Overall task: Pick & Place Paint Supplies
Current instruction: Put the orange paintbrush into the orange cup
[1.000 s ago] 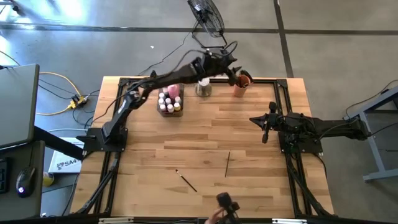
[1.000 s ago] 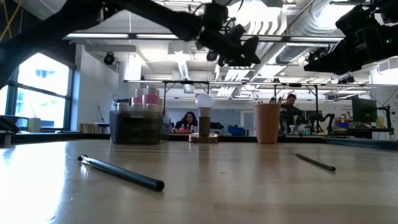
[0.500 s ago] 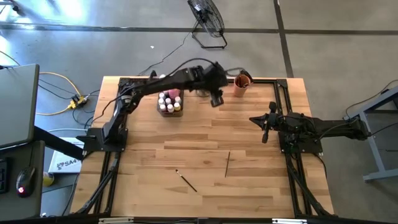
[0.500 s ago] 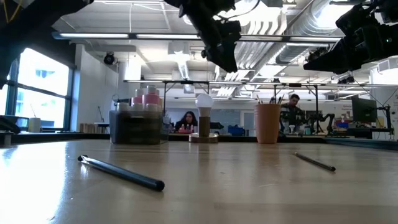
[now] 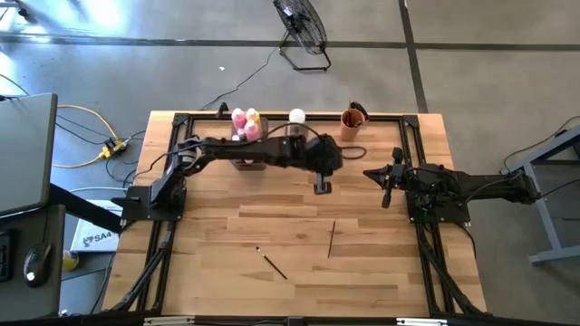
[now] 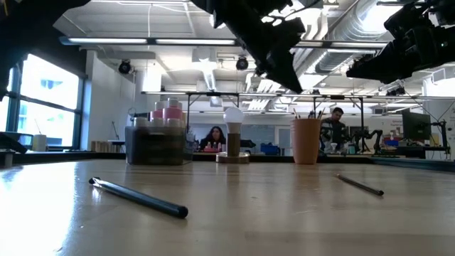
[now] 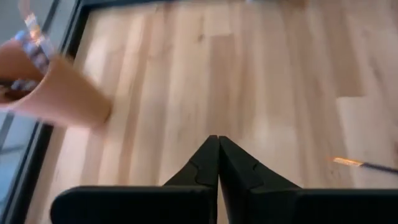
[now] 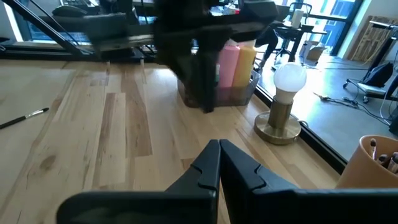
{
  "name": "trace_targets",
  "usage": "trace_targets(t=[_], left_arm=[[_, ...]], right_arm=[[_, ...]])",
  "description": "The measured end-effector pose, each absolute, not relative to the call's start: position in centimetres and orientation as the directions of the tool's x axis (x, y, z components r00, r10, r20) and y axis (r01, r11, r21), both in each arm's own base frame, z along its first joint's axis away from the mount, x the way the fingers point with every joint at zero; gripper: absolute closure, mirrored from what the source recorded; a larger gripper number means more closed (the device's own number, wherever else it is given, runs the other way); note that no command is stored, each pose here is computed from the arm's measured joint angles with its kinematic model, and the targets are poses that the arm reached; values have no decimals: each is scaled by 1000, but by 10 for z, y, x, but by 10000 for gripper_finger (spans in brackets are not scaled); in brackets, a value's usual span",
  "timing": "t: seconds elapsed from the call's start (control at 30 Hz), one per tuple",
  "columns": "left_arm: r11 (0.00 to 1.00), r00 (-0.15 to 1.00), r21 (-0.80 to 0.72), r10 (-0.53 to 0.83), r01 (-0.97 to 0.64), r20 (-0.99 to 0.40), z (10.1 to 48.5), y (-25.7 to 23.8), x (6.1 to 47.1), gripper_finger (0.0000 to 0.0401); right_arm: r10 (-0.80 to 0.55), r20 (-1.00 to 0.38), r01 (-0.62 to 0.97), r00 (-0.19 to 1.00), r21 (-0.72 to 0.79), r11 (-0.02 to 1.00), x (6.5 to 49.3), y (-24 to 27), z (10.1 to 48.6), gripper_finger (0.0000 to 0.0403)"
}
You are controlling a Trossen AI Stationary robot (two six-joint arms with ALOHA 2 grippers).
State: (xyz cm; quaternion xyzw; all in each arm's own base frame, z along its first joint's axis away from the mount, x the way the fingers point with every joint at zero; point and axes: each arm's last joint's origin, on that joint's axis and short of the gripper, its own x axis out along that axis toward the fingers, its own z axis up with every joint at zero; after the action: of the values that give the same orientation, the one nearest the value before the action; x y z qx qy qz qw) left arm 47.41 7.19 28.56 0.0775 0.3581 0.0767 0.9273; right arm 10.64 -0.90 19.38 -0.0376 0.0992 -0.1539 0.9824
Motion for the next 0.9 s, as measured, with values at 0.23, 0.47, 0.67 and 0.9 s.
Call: trace_targets(t=[0.23,0.47,0.67,0.9], left_arm=[[976,740,207,185,-63,-647,281,57,477,389],[990,808,110,131,-83,-574,288,46,484,389],[984,871,180,81,8,-484,297,26,491,389],[963,909,269,135,-27,-393,300,24,466,389]], right_arm=[[-310,-182,295,933,-104,950,106,-9,194,401],[-310,-181,296,933,-104,950,106,-9,194,400],[-310,-182,299,933,-85,950,106,-9,194,400],[-310,-182,299,933,-85,950,106,-9,194,400]])
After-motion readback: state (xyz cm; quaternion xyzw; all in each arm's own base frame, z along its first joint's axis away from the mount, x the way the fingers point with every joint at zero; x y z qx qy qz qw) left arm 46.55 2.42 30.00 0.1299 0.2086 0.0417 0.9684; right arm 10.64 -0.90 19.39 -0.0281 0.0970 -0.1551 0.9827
